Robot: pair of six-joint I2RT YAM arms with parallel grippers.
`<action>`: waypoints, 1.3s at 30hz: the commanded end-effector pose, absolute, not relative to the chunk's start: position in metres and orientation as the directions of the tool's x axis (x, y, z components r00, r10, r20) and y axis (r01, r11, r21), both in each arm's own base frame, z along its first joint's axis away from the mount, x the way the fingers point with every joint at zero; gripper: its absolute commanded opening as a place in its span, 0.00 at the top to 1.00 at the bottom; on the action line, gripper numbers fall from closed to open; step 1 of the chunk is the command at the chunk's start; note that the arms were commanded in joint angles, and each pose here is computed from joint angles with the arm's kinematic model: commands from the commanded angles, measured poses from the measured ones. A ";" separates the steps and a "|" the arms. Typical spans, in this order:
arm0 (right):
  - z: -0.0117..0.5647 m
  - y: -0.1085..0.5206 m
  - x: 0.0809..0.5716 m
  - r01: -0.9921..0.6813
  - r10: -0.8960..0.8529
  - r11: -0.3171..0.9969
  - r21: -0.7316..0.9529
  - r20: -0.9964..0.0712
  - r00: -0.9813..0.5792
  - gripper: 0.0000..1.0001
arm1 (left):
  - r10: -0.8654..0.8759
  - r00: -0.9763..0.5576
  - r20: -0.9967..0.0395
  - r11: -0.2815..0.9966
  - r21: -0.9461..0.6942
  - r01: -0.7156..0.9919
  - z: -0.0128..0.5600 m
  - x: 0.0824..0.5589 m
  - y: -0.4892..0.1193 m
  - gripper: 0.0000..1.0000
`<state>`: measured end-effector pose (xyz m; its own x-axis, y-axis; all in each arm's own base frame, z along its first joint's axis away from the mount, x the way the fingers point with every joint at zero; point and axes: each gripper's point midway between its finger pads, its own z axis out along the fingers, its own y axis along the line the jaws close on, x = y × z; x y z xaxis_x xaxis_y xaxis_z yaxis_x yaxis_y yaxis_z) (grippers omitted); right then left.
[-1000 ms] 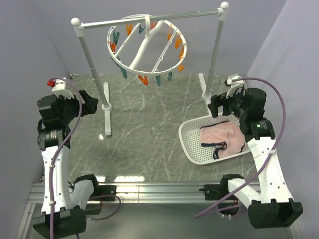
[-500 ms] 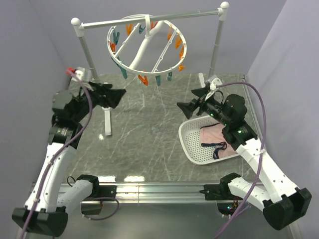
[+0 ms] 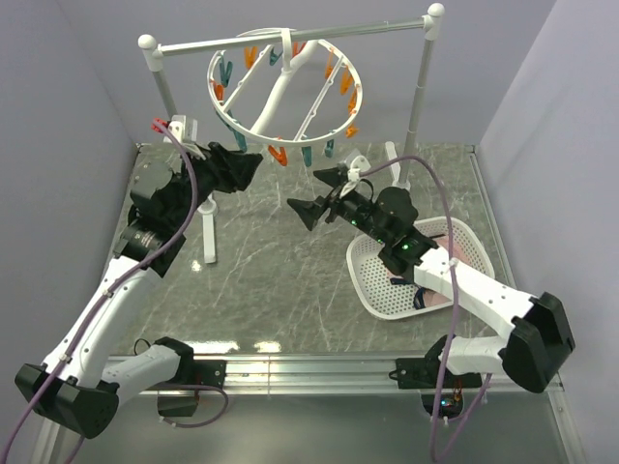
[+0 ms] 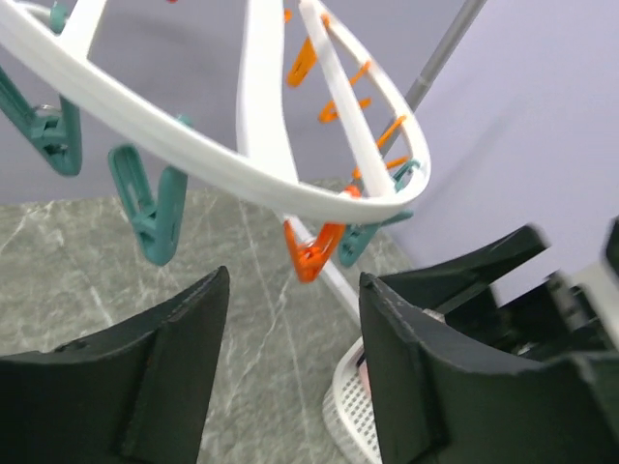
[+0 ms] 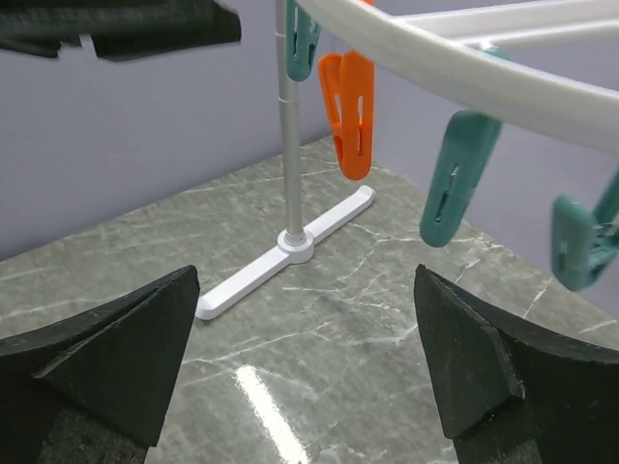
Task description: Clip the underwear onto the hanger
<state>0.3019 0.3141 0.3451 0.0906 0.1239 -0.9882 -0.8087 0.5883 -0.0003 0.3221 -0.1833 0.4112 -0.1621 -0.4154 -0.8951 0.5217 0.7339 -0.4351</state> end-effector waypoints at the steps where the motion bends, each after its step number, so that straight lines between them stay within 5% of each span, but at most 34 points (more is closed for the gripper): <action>1: 0.392 0.321 0.309 -0.782 0.217 0.621 -0.048 -0.949 0.231 0.02 | -0.492 -0.083 -0.867 0.704 -0.452 0.547 0.451 0.324 -0.185 0.40; 20: 0.385 0.347 0.336 -0.759 0.188 0.647 -0.073 -0.950 0.251 0.06 | -0.489 -0.150 -0.859 0.708 -0.492 0.506 0.426 0.353 -0.205 0.50; 29: 0.385 0.354 0.348 -0.747 0.183 0.660 -0.083 -0.946 0.267 0.16 | -0.504 -0.135 -0.853 0.703 -0.496 0.510 0.430 0.362 -0.209 0.50; 39: 0.393 0.352 0.354 -0.732 0.207 0.677 -0.076 -0.934 0.289 0.23 | -0.503 -0.136 -0.854 0.698 -0.494 0.518 0.435 0.364 -0.212 0.68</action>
<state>0.3516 0.3557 0.3463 0.1892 0.1275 -0.9736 -0.7544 0.6536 -0.0611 0.3672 -0.2111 0.3997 -0.1975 -0.4577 -0.8669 0.4793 0.7264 -0.4926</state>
